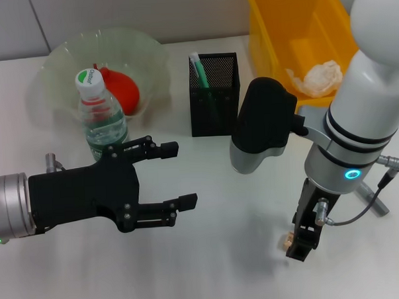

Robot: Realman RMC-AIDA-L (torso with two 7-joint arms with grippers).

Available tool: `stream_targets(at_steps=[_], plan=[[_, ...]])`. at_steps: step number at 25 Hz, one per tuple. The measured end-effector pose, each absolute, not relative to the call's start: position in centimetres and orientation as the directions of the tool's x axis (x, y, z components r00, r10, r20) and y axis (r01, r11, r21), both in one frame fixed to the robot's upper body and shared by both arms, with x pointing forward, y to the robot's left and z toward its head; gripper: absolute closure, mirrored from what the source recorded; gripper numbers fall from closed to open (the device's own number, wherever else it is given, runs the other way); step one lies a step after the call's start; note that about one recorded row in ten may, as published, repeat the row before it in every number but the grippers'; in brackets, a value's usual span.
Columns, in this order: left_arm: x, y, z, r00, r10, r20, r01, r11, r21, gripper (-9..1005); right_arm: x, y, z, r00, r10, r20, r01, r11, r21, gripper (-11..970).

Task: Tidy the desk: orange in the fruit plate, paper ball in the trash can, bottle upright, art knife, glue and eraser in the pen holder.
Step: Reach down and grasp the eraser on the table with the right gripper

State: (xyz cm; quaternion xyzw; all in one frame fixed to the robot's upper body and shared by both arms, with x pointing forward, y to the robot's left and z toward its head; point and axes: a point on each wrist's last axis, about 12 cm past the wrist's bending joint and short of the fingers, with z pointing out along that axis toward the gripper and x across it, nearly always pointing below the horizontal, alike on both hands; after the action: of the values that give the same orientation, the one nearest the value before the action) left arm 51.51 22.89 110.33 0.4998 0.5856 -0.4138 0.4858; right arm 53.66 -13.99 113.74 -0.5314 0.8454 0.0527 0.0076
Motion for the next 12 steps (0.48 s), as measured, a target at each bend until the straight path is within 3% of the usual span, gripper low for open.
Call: stream_targets(at_steps=[12], plan=[[51.51, 22.93, 110.29, -0.028, 0.185, -0.982, 0.987, 0.162, 0.002, 169, 53.49, -13.44, 113.41, -0.418, -0.907, -0.058, -0.908, 0.414, 0.069, 396]])
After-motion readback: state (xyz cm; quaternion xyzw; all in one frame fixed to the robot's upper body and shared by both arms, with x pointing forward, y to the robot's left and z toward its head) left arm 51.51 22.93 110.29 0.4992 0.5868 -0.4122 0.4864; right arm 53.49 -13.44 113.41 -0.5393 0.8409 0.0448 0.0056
